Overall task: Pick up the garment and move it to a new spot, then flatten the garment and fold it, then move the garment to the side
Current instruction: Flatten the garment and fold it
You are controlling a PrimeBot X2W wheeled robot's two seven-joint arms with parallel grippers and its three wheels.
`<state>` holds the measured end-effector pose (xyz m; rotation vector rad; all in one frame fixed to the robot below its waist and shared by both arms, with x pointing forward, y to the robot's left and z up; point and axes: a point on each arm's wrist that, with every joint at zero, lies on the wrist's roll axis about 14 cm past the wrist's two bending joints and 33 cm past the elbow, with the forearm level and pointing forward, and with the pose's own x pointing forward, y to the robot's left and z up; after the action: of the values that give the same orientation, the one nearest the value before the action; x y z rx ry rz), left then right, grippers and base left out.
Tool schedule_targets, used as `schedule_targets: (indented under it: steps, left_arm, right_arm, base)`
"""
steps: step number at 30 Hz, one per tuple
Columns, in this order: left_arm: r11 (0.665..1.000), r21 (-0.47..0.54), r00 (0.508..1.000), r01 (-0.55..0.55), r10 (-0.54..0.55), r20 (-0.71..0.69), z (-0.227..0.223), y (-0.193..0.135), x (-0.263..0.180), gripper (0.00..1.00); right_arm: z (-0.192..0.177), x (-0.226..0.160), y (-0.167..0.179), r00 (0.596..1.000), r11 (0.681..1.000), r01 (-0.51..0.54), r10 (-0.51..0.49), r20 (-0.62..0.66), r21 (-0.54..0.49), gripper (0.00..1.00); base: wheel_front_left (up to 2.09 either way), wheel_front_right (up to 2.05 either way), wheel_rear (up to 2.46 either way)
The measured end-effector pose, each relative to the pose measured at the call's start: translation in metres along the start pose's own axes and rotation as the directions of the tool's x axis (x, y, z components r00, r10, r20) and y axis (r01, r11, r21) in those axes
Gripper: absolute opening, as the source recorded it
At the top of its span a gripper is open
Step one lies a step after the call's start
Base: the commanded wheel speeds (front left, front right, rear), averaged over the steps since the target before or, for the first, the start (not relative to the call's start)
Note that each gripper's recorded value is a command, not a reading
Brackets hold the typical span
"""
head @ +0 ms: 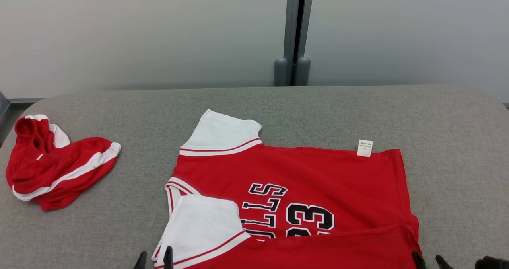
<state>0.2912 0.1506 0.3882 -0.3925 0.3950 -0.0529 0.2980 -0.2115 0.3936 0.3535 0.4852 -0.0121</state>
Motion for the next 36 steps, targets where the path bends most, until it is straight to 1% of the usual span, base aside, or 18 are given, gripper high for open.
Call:
schedule_targets:
  steps: [4,8,12,15,16,19,20,21,25,28,33,36]
  left_arm:
    - [1.0,0.022,0.997,0.006,-0.007,0.074,0.023,0.0,0.009,1.0]
    - [0.997,0.072,0.987,0.02,-0.031,0.157,0.053,-0.003,0.019,1.0]
    - [0.99,0.138,0.967,0.035,-0.068,0.247,0.085,-0.013,0.028,1.0]
    - [0.986,0.162,0.954,0.028,-0.075,0.289,0.1,-0.016,0.033,1.0]
    - [0.98,0.195,0.946,0.027,-0.088,0.313,0.11,-0.019,0.036,1.0]
    - [0.97,0.243,0.934,0.024,-0.109,0.341,0.121,-0.023,0.039,1.0]
    - [0.97,0.243,0.934,0.024,-0.109,0.341,0.121,-0.023,0.039,1.0]
    - [0.967,0.253,0.929,0.025,-0.116,0.351,0.125,-0.025,0.039,1.0]
    - [0.952,0.305,0.923,0.02,-0.135,0.361,0.127,-0.031,0.039,1.0]
    - [0.956,0.292,0.915,0.011,-0.127,0.382,0.133,-0.033,0.04,1.0]
    - [0.954,0.299,0.914,0.004,-0.125,0.385,0.131,-0.032,0.039,1.0]
    - [0.953,0.301,0.923,-0.007,-0.11,0.369,0.124,-0.026,0.037,1.0]
  right_arm:
    - [0.024,0.002,-0.001,0.996,1.0,0.008,-0.008,0.092,-0.005,1.0]
    - [0.055,0.004,0.011,0.977,0.999,-0.016,0.024,0.213,-0.037,1.0]
    - [0.083,0.006,0.028,0.941,0.997,-0.055,0.067,0.332,-0.046,1.0]
    - [0.099,0.008,0.039,0.913,0.995,-0.079,0.096,0.396,-0.059,1.0]
    - [0.109,0.008,0.046,0.891,0.993,-0.092,0.115,0.439,-0.073,1.0]
    - [0.123,0.007,0.052,0.856,0.99,-0.092,0.133,0.499,-0.105,1.0]
    - [0.123,0.007,0.052,0.856,0.99,-0.092,0.133,0.499,-0.105,1.0]
    - [0.126,0.006,0.053,0.848,0.99,-0.09,0.135,0.513,-0.111,1.0]
    - [0.131,0.006,0.057,0.83,0.985,-0.073,0.147,0.538,-0.156,1.0]
    - [0.13,0.006,0.061,0.825,0.983,-0.071,0.154,0.543,-0.17,1.0]
    - [0.119,0.008,0.064,0.838,0.981,-0.067,0.154,0.524,-0.182,1.0]
    - [0.112,0.009,0.065,0.848,0.981,-0.066,0.153,0.508,-0.185,1.0]
  base:
    - [0.0,0.0,0.0]
    - [0.0,0.0,0.0]
    - [0.0,0.0,0.0]
    - [0.0,0.0,0.0]
    - [0.0,0.0,0.0]
    - [0.0,0.0,0.0]
    - [0.0,0.0,0.0]
    - [0.0,0.0,0.0]
    - [0.0,0.0,0.0]
    - [0.0,0.0,0.0]
    - [0.0,0.0,0.0]
    - [0.0,0.0,0.0]
